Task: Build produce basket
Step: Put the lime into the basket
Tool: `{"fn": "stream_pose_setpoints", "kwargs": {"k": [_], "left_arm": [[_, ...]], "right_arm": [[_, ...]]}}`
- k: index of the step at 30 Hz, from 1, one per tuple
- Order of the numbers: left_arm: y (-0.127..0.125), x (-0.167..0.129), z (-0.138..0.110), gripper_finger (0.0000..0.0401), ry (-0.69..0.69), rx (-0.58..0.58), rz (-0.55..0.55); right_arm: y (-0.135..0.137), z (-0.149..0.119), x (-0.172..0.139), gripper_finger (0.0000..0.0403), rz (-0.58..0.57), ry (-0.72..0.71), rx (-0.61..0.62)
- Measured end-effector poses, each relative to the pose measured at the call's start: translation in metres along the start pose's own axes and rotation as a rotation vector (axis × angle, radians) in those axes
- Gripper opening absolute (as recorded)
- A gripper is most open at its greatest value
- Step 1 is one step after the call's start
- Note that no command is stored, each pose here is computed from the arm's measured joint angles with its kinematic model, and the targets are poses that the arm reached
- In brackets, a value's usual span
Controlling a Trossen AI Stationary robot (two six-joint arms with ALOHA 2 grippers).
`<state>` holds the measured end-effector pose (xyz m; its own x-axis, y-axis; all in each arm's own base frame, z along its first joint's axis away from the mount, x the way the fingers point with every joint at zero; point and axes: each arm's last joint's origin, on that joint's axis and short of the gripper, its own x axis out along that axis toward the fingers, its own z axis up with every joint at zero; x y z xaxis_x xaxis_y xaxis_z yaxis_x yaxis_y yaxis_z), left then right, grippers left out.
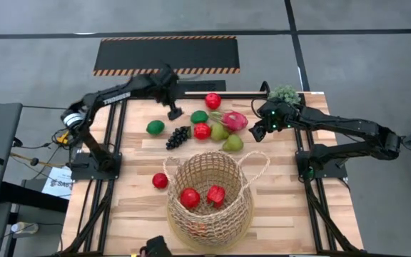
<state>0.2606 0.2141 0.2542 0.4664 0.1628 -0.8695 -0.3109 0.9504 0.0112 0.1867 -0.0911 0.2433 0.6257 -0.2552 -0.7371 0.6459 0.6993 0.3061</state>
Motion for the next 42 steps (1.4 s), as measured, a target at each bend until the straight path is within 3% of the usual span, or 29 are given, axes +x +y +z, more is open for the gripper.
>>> {"fn": "stream_pose_setpoints", "kwargs": {"k": [4,7,13,18,22,32,38,42], "left_arm": [[-0.01,0.022,-0.019,0.0391,0.022,-0.066,-0.088],[-0.028,0.039,-0.032,0.0391,0.077,-0.043,-0.104],[-0.044,0.052,-0.031,0.0391,0.032,0.018,-0.001],[-0.033,0.044,-0.014,0.0391,-0.089,0.049,0.038],[-0.025,0.04,-0.004,0.0391,-0.152,0.142,0.054],[-0.011,0.055,0.026,0.0391,-0.167,0.217,0.033],[-0.004,0.082,0.026,0.0391,-0.094,0.224,0.003],[-0.003,0.083,0.031,0.0391,-0.115,0.249,0.005]], "right_arm": [[0.0,0.0,0.0,0.026,0.001,0.002,0.022],[0.0,0.0,0.0,0.026,0.002,0.002,0.029],[0.0,0.0,0.0,0.026,0.002,0.002,0.043],[0.0,0.0,0.0,0.026,0.002,0.002,0.055],[0.0,0.0,0.0,0.026,0.002,0.002,0.056],[0.001,0.003,0.002,0.026,0.015,-0.028,0.073],[0.0,0.004,0.002,0.026,0.012,-0.029,0.085],[0.0,0.004,0.002,0.026,0.012,-0.029,0.085]]}}
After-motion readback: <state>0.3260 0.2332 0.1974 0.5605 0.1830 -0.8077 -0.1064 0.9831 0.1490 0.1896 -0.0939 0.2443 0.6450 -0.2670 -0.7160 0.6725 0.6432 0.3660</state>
